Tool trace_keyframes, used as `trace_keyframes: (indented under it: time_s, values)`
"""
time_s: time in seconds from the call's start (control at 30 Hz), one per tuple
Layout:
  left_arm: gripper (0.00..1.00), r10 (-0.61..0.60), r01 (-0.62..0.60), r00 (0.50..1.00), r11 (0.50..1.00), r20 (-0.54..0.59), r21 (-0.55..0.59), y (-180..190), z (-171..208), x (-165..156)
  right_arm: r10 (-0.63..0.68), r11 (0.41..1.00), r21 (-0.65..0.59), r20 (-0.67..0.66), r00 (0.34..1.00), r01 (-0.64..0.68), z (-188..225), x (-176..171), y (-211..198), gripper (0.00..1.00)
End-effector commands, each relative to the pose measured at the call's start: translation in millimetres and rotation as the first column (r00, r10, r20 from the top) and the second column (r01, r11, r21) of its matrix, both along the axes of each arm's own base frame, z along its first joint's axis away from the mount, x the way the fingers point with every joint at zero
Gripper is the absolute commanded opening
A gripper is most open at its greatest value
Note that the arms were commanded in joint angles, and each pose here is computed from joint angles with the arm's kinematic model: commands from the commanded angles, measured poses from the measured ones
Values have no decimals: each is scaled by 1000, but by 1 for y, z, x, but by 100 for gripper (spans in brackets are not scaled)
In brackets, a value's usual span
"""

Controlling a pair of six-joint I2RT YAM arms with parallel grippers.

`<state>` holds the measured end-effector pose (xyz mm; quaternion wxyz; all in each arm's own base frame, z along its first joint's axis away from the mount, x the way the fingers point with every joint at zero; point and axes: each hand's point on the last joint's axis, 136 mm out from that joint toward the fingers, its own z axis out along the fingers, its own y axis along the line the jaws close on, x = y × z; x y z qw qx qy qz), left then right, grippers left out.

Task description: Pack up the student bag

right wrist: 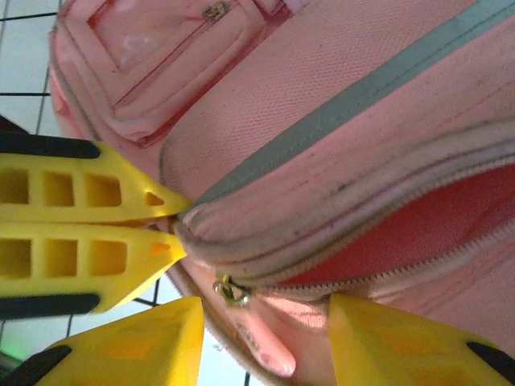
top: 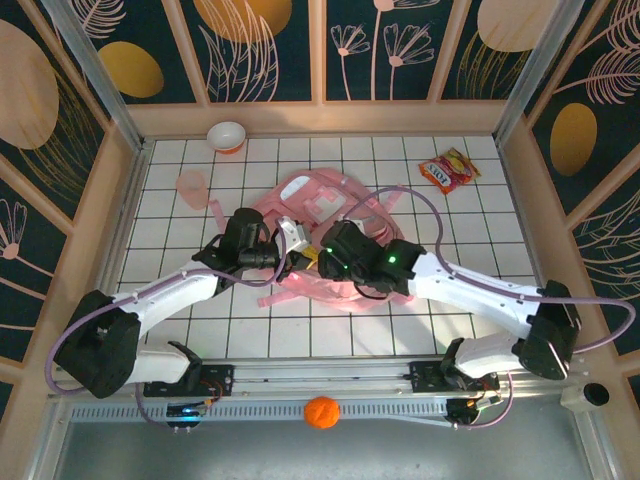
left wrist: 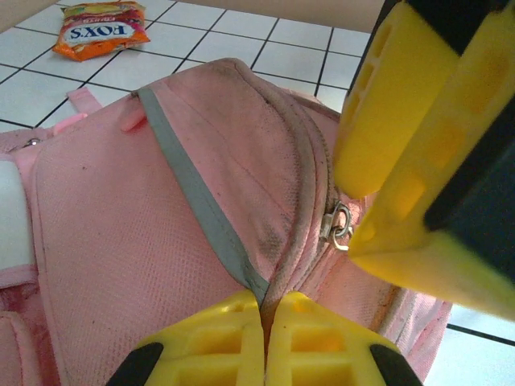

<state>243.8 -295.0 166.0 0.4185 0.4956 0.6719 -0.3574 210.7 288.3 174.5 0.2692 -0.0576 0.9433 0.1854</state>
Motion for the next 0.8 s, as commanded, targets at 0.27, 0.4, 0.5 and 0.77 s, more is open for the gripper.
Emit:
trace_keyframes:
  time_s: [0.27, 0.4, 0.5, 0.77]
  values:
    - [0, -44, 47, 998, 996, 41, -75, -11, 35, 0, -112, 965, -232, 56, 992, 122, -3, 11, -31, 23]
    - [0, -39, 41, 998, 997, 39, -63, -9, 32, 0, -112, 972, -203, 56, 992, 121, 1, 8, -33, 13]
    - [0, -30, 32, 999, 998, 39, -51, -7, 29, 1, -137, 967, -209, 49, 989, 144, 2, 6, -42, 8]
    - [0, 2, -3, 998, 1000, 63, 17, 0, 16, 5, -142, 980, -147, -44, 989, 134, -7, 3, -58, 3]
